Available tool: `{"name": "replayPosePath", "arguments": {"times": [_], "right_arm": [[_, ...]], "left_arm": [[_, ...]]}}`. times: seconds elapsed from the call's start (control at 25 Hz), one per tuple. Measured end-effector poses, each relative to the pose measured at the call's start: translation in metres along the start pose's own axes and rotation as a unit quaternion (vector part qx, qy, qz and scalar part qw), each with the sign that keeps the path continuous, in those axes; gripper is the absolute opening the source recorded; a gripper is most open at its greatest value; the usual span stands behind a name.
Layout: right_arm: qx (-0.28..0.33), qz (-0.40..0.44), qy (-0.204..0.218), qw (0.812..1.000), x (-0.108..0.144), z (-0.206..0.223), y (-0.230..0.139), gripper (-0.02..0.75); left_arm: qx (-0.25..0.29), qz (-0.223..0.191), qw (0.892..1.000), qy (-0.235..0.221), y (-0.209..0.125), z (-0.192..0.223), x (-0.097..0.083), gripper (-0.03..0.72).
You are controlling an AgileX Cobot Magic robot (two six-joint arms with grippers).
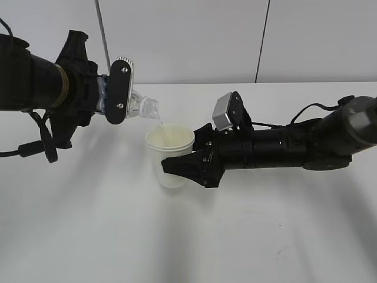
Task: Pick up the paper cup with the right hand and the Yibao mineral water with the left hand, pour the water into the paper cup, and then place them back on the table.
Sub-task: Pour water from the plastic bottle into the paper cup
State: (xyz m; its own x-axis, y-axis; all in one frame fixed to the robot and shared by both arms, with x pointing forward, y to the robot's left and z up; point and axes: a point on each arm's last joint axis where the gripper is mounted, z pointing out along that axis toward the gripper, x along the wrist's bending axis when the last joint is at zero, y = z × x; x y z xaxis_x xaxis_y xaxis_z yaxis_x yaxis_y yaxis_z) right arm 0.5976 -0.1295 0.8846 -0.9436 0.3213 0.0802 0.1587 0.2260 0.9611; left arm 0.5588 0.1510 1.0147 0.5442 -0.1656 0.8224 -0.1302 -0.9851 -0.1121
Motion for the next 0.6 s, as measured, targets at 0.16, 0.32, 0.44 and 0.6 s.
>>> {"name": "replayPosePath", "arguments": {"times": [0.16, 0.32, 0.44, 0.6], "right_arm": [[0.0, 0.0, 0.0, 1.0, 0.0, 0.0, 0.0, 0.548], [0.0, 0.0, 0.0, 1.0, 0.0, 0.0, 0.0, 0.548], [0.0, 0.0, 0.0, 1.0, 0.0, 0.0, 0.0, 0.548], [0.0, 0.0, 0.0, 1.0, 0.0001, 0.0, -0.0001, 0.548]], "left_arm": [[0.0, 0.003, 1.0, 0.001, 0.0, 0.0, 0.0003, 0.36], [0.001, 0.013, 1.0, 0.005, -0.0001, 0.0, 0.001, 0.36], [0.001, 0.014, 1.0, 0.006, -0.0001, 0.0, 0.0011, 0.359], [0.003, 0.017, 1.0, 0.007, -0.0004, 0.0, 0.0013, 0.36]]}}
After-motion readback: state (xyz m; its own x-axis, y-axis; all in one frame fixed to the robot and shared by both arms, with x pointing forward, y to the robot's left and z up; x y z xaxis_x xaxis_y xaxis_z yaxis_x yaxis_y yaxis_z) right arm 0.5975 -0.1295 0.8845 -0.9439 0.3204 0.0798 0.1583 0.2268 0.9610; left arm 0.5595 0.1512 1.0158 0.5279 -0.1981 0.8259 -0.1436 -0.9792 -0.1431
